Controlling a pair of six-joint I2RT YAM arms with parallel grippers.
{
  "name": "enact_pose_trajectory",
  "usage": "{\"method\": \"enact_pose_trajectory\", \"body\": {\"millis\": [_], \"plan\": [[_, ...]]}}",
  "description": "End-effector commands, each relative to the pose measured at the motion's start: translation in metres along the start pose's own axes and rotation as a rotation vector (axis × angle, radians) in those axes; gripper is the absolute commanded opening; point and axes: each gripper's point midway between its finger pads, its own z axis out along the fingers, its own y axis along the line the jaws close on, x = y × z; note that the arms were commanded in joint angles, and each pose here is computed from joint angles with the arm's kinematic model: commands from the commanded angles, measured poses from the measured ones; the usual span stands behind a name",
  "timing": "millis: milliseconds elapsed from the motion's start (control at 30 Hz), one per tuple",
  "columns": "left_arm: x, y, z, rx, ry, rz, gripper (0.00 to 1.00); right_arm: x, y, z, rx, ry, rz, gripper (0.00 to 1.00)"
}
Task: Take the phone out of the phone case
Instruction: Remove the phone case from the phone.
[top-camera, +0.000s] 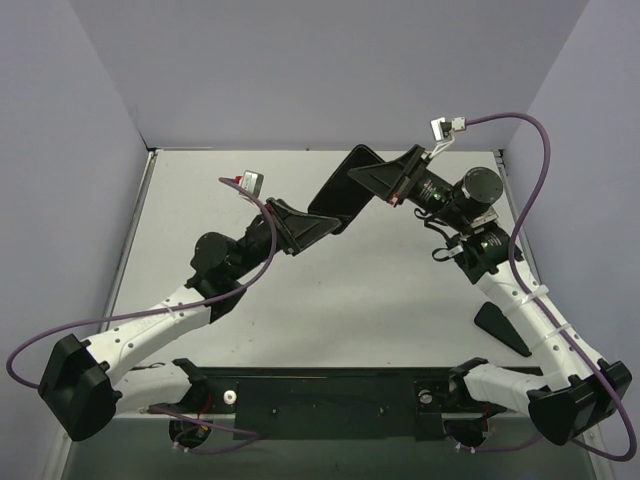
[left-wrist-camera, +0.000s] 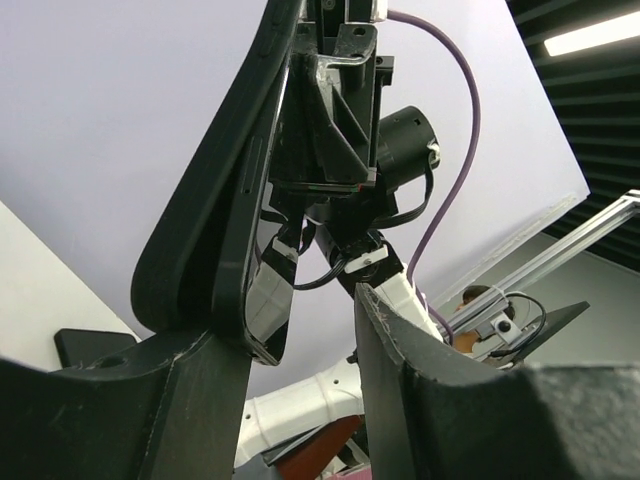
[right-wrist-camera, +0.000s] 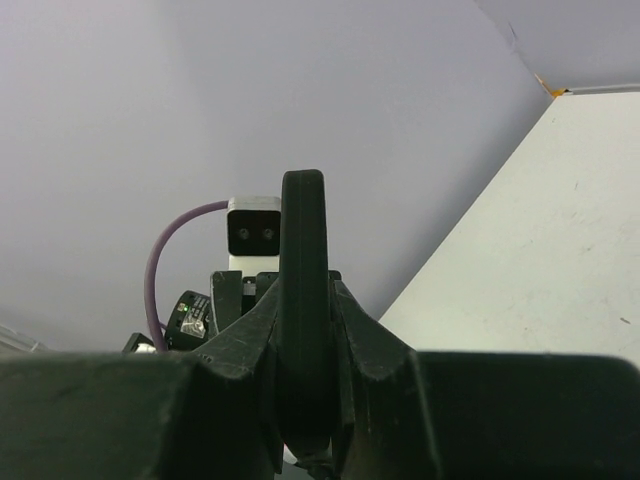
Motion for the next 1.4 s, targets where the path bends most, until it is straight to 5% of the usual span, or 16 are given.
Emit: {"method": "enact_pose_trajectory", "body": {"millis": [0,200,433,533,700,833,1067,1367], "plan": [[-0.037,-0.074,0.005,0.241,-0.147,0.082,0.55,0.056,0.024,-0.006,-0.119,0.256,0.051,0.0],[-0.052,-0.072,-0.001,0.239,-0.266,0.07,0.43,0.067,0.02,-0.002,-0.116,0.267,0.06,0.0],[-0.062,-0.058,0.0,0.19,-0.332,0.009,0.09,0.078,0.01,-0.005,-0.039,0.31,-0.03,0.0],[-0.064,-0.056,0.0,0.191,-0.342,-0.001,0.03,0.077,-0.002,-0.007,0.017,0.308,-0.08,0.01],[-0.067,-0.044,-0.008,0.152,-0.382,-0.035,0.0,0.074,-0.018,-0.015,0.09,0.274,-0.172,0.48],[-0.073,-0.043,-0.013,0.145,-0.417,-0.045,0.0,0.077,-0.021,-0.02,0.084,0.246,-0.186,0.6],[-0.074,-0.045,-0.009,0.182,-0.418,-0.115,0.0,0.073,-0.017,-0.018,0.027,0.119,-0.165,0.59],[-0.069,-0.04,-0.01,0.165,-0.404,-0.126,0.0,0.063,0.009,-0.002,-0.056,0.068,-0.134,0.42]]}}
